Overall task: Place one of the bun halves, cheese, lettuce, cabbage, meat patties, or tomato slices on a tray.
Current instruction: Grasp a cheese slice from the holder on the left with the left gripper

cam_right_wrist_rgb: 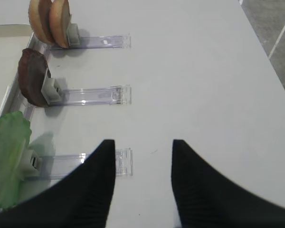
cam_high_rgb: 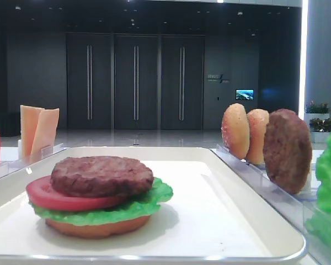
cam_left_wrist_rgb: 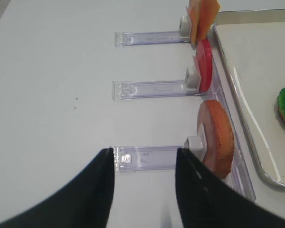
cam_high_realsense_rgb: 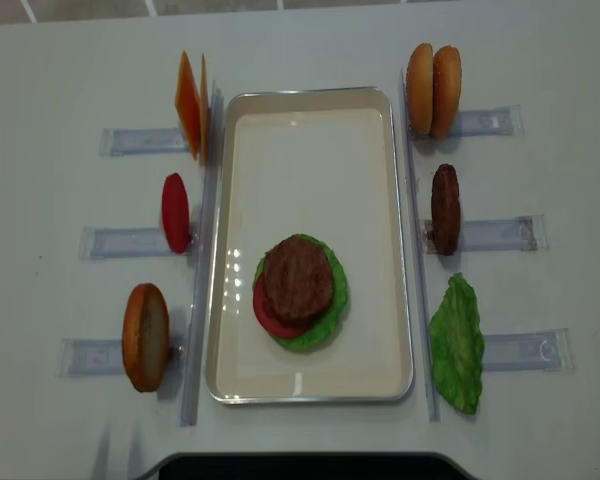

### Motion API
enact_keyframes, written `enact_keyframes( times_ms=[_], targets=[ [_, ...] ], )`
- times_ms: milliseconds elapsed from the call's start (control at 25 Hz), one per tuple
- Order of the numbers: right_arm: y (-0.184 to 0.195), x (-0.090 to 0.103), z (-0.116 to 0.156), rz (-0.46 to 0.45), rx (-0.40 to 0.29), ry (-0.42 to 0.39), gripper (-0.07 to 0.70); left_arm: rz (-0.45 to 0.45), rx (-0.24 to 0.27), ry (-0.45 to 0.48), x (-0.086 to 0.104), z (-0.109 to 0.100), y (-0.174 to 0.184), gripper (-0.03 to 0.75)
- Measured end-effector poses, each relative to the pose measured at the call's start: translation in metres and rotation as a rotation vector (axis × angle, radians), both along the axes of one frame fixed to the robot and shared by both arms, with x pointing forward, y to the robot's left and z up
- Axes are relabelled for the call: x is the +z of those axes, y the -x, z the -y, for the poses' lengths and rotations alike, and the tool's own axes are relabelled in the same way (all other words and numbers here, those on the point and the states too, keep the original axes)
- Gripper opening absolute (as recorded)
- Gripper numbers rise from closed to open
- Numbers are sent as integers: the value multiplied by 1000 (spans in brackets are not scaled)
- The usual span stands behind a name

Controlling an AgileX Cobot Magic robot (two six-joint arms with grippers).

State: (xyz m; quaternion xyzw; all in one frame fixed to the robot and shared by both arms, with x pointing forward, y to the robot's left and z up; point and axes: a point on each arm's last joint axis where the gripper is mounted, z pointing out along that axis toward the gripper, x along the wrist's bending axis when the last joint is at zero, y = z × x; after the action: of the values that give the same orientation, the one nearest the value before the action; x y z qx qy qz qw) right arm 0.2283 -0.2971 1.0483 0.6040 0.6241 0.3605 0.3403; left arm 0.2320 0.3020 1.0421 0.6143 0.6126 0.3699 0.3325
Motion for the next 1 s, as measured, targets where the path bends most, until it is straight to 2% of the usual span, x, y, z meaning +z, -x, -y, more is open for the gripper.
enact_keyframes(
  times_ms=[1000],
  targets=[
    [0,0,0,0,0,0,275,0,0,0,0,0,0,328]
  ],
)
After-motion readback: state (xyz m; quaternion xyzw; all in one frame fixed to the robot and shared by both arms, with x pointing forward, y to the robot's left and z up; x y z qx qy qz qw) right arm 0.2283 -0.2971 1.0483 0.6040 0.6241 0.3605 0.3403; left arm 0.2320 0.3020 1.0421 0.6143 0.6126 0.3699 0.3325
